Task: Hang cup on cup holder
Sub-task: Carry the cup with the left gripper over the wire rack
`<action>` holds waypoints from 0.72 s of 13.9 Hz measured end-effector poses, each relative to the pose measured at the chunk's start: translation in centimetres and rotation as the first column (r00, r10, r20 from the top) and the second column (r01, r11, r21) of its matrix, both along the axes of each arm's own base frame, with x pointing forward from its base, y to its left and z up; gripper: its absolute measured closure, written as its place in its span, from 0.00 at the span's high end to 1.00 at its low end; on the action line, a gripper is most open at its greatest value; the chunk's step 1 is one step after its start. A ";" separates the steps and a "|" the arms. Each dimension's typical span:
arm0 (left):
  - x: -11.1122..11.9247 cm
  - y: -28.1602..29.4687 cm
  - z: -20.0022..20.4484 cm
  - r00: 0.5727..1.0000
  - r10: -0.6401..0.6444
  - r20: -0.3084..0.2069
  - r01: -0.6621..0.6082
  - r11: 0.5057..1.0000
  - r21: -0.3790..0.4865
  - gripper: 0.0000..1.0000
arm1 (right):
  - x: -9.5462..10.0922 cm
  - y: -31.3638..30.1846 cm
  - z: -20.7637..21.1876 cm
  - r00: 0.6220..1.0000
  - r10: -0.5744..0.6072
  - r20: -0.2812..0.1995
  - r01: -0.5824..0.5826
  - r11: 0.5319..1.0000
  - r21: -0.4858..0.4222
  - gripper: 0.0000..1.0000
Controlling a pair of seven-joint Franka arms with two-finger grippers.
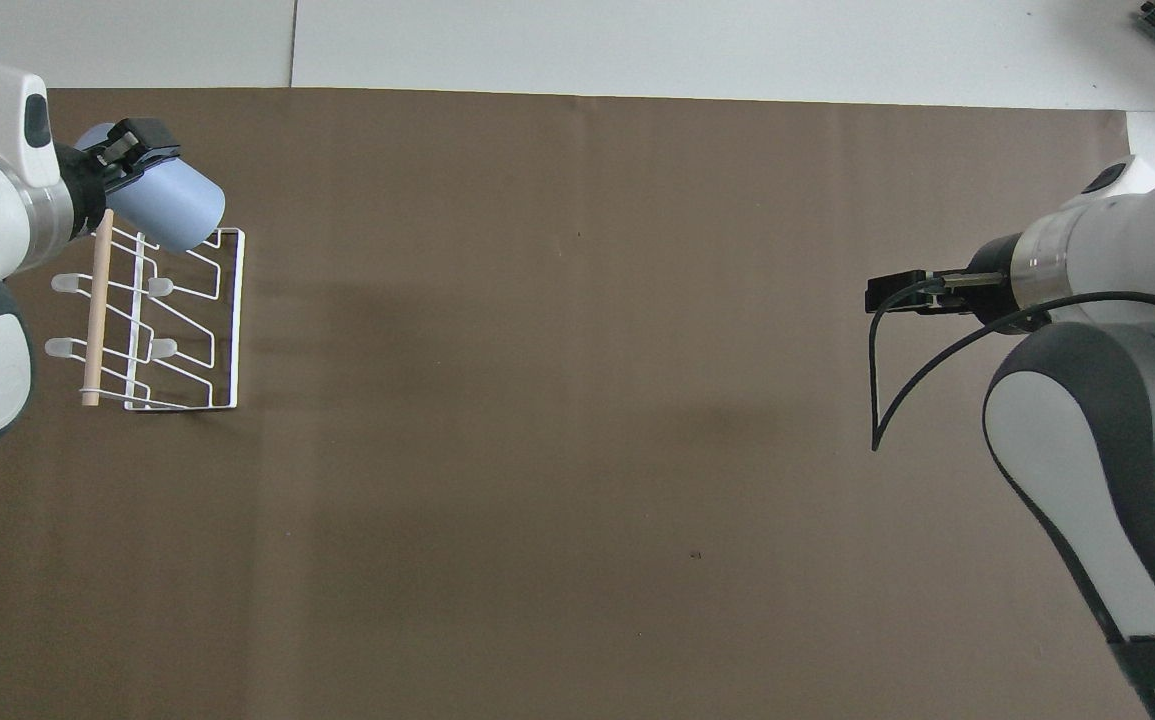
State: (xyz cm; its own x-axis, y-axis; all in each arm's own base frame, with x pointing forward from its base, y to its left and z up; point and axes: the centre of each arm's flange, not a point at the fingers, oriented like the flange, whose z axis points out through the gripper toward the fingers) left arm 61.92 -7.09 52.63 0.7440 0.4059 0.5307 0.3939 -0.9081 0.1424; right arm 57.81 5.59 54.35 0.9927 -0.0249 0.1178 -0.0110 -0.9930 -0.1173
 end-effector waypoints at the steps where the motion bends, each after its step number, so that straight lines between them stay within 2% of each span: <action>1: 0.4 0.0 -0.7 1.000 -0.023 0.012 0.023 0.999 0.038 0.78 | -0.1 -0.3 1.3 1.000 -0.006 -0.004 0.006 1.000 -0.001 1.00; 5: 1.6 1.1 -3.0 0.997 -0.065 0.040 0.061 0.993 0.104 0.78 | -0.6 -2.5 5.2 0.999 -0.032 -0.035 0.032 0.999 -0.004 1.00; 10: 1.7 2.3 -5.8 0.995 -0.085 0.045 0.080 0.990 0.113 0.78 | -1.7 -6.3 9.2 0.995 -0.084 -0.062 0.082 0.996 -0.035 1.00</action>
